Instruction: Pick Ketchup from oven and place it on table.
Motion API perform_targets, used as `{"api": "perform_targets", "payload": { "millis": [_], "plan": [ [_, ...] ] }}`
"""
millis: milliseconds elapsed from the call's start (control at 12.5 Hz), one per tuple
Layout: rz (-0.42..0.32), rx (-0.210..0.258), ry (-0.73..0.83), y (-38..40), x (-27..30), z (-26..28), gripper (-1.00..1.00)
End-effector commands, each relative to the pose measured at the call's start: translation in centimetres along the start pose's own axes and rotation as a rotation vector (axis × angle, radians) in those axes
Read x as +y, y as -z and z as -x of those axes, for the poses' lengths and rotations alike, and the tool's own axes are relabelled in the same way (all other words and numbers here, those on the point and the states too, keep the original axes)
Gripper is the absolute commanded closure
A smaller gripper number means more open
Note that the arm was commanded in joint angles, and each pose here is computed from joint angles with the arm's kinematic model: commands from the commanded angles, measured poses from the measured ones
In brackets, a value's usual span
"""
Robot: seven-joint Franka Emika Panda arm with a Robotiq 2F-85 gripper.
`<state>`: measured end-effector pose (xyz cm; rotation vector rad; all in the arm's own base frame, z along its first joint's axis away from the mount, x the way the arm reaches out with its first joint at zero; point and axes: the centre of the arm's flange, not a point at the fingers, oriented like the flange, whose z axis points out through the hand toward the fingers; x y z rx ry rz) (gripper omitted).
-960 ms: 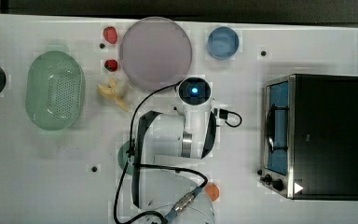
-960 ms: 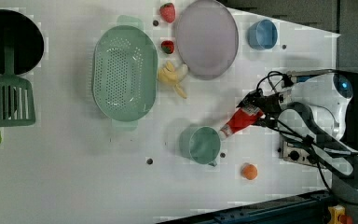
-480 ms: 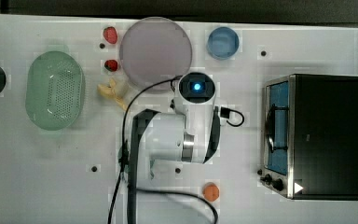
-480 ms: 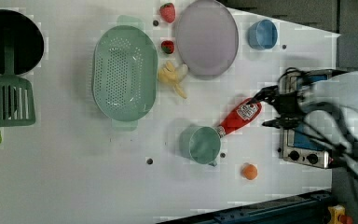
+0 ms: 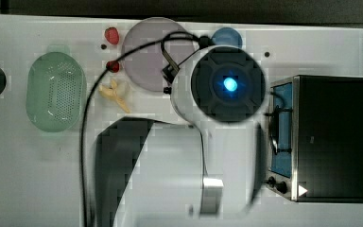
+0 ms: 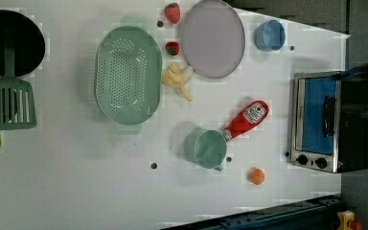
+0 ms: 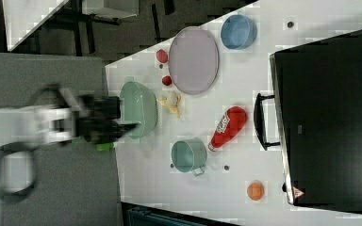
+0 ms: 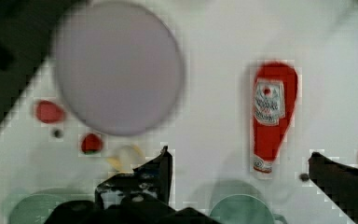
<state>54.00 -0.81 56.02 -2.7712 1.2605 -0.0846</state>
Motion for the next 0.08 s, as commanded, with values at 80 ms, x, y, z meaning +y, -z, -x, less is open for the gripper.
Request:
{"api": "perform_targets", "payload": {
  "millis": [80],
  "plan": [
    [0.091, 0.030, 0.006, 4.49, 0.57, 0.13, -1.00]
  ]
}}
